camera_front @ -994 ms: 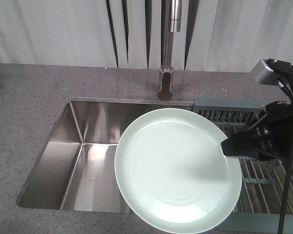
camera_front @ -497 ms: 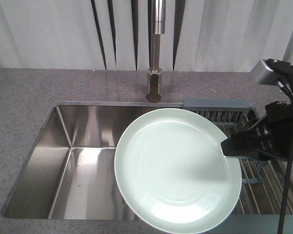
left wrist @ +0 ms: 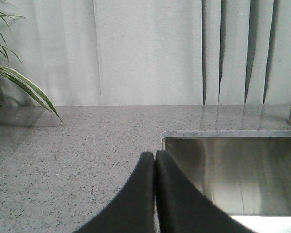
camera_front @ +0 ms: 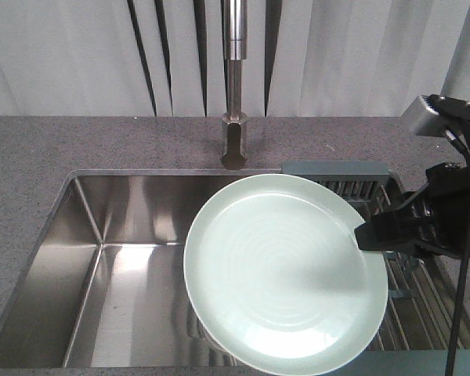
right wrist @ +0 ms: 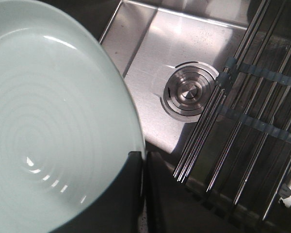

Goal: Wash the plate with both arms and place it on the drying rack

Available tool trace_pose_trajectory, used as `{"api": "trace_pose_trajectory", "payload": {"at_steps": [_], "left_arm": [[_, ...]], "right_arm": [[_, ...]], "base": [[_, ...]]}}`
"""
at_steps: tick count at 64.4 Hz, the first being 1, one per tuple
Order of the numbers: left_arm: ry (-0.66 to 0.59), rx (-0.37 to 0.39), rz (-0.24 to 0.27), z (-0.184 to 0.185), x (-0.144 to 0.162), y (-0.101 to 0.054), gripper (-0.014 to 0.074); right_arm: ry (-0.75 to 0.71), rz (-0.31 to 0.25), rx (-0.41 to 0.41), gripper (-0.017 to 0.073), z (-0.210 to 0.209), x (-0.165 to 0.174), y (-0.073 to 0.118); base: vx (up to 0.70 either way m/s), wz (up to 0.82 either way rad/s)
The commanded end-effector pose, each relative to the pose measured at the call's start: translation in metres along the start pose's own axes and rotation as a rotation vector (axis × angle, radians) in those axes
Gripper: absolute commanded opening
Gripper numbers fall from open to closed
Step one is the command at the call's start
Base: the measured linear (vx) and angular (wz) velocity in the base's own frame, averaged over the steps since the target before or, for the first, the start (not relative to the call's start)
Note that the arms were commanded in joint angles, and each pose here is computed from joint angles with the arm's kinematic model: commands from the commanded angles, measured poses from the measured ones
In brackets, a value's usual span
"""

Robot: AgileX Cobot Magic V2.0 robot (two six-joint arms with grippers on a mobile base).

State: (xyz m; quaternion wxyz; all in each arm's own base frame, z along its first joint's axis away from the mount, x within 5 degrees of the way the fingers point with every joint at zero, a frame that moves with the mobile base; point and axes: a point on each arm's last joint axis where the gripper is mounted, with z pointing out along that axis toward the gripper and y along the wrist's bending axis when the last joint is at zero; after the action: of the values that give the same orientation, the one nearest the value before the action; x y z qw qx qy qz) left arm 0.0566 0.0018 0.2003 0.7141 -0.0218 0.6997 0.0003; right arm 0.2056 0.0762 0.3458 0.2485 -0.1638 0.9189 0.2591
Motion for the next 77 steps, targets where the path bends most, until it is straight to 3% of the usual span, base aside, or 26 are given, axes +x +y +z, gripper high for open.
{"api": "trace_pose_trajectory", "payload": {"at_steps": [1,77], "left_arm": [[-0.12,0.006,-0.013,-0.0031,-0.0183,-0.0006,-0.0006],[-0.12,0.006,-0.013,-0.0031,-0.0183,-0.0006,-0.0006]], "right_arm": [[-0.079,-0.013,-0.023,-0.0004,-0.0105,-0.0069,0.0082],[-0.079,-0.013,-0.023,-0.0004,-0.0105,-0.0069,0.0082]], "base": [[0.02,-0.05],[0.01,-0.02]]}}
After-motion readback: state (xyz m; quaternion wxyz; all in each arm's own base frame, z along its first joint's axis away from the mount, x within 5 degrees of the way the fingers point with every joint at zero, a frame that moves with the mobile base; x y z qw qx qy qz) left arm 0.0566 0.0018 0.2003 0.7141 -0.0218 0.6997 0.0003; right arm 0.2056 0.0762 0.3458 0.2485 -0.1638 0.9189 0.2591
